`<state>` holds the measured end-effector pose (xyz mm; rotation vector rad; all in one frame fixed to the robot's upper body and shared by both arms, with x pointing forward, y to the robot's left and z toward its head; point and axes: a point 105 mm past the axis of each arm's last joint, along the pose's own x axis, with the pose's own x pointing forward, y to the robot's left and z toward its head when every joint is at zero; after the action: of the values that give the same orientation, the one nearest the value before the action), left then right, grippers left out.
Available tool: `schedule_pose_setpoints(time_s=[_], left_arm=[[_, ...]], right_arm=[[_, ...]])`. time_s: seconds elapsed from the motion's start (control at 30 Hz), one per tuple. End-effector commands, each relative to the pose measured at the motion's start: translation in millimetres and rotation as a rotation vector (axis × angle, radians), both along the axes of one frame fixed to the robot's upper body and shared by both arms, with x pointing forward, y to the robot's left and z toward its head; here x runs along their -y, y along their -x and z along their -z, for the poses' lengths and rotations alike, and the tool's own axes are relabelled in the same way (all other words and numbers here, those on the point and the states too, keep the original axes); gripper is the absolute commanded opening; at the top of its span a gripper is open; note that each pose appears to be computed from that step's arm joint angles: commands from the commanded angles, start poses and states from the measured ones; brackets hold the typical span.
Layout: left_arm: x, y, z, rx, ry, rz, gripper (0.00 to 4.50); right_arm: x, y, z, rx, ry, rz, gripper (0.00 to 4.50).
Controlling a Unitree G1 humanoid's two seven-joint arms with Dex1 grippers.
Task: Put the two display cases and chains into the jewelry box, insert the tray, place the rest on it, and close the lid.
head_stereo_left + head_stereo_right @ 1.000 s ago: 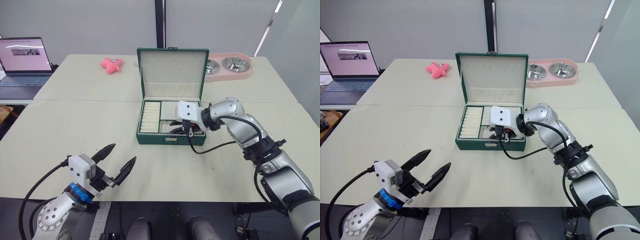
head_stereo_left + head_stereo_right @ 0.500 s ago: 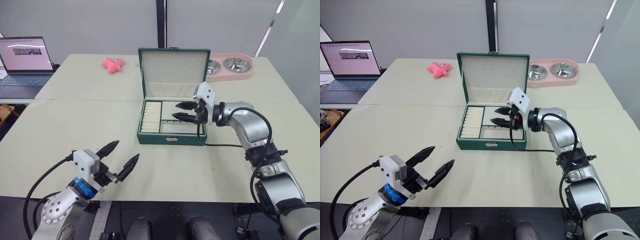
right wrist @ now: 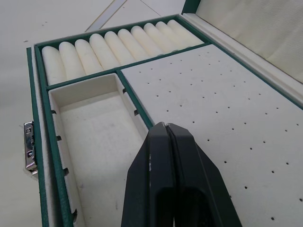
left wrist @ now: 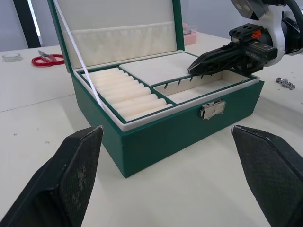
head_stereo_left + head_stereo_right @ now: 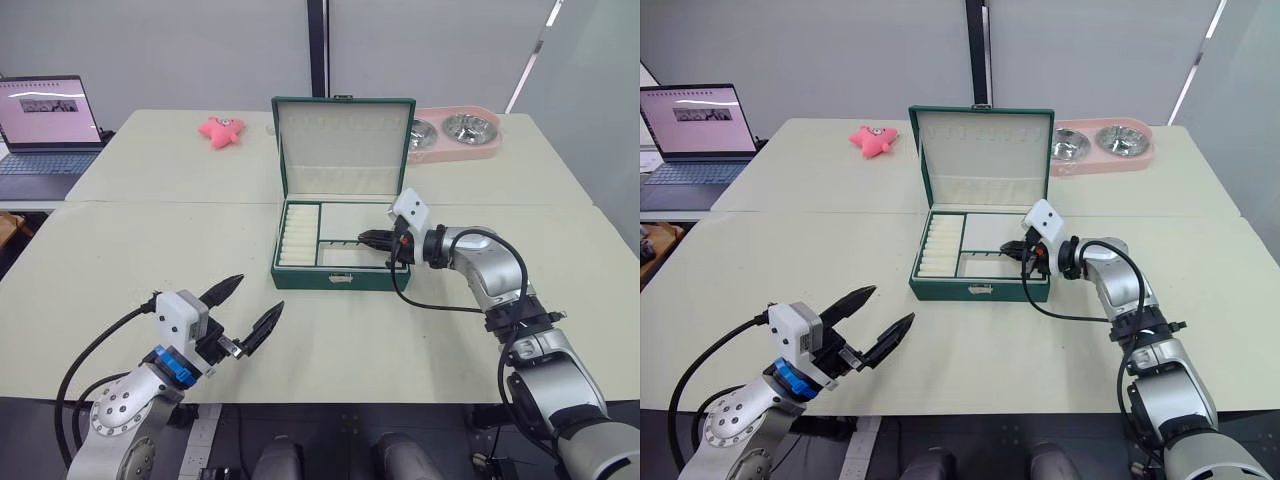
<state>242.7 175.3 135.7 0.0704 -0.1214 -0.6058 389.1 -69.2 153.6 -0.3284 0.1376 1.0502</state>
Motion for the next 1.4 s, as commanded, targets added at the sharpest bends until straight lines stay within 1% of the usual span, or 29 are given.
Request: schedule_pose_setpoints(time_s=[0.03,0.2,0.33,0.4,0.5,0.53,0.6,0.67,0.77,0.83,0.9,0.97,1.2,1.4], left_arm=[[2,2,-5,0.019,-0.013,0.017,4.50],[-1,-4,-8,0.029,-0.028,0.011,4.50],[-8,-10,-11,0.029,-0.030,0.001,4.50],[-12,-11,-10,0.021,-0.029,0.001,4.50],[-30,-17,-10,-0.005,-0.030,-0.026,4.50],[-40,-20,-10,-0.018,-0.038,-0.040,4.50],[-54,-23,-10,-0.037,-0.054,-0.057,4.50],[-76,-26,-6,-0.081,-0.099,-0.085,4.50],[-102,-29,-7,-0.103,-0.133,-0.131,4.50],[-116,-30,-11,-0.103,-0.137,-0.157,4.50],[-130,-32,-13,-0.101,-0.149,-0.189,4.50],[-143,-32,-16,-0.099,-0.150,-0.220,4.50],[-172,-25,-14,-0.118,-0.192,-0.273,4.50],[-190,-19,-10,-0.135,-0.206,-0.322,4.50]], right_arm=[[-3,5,-3,-0.022,-0.070,-0.022,0.02],[6,12,-31,0.021,-0.191,-0.042,0.02],[33,19,-45,0.035,-0.238,-0.017,0.77],[45,23,-49,0.045,-0.248,0.001,1.32],[85,33,-47,0.054,-0.234,0.088,2.06],[103,39,-45,0.047,-0.231,0.128,2.34],[127,49,-42,0.034,-0.232,0.181,2.91],[159,63,-28,-0.001,-0.208,0.261,3.47],[189,78,-16,-0.016,-0.184,0.360,4.48],[205,84,-8,-0.014,-0.165,0.423,4.48],[218,93,7,-0.027,-0.109,0.475,4.48],[226,102,16,-0.038,-0.099,0.513,4.48],[246,121,28,-0.063,-0.118,0.604,4.48],[266,135,40,-0.089,-0.091,0.663,4.48]])
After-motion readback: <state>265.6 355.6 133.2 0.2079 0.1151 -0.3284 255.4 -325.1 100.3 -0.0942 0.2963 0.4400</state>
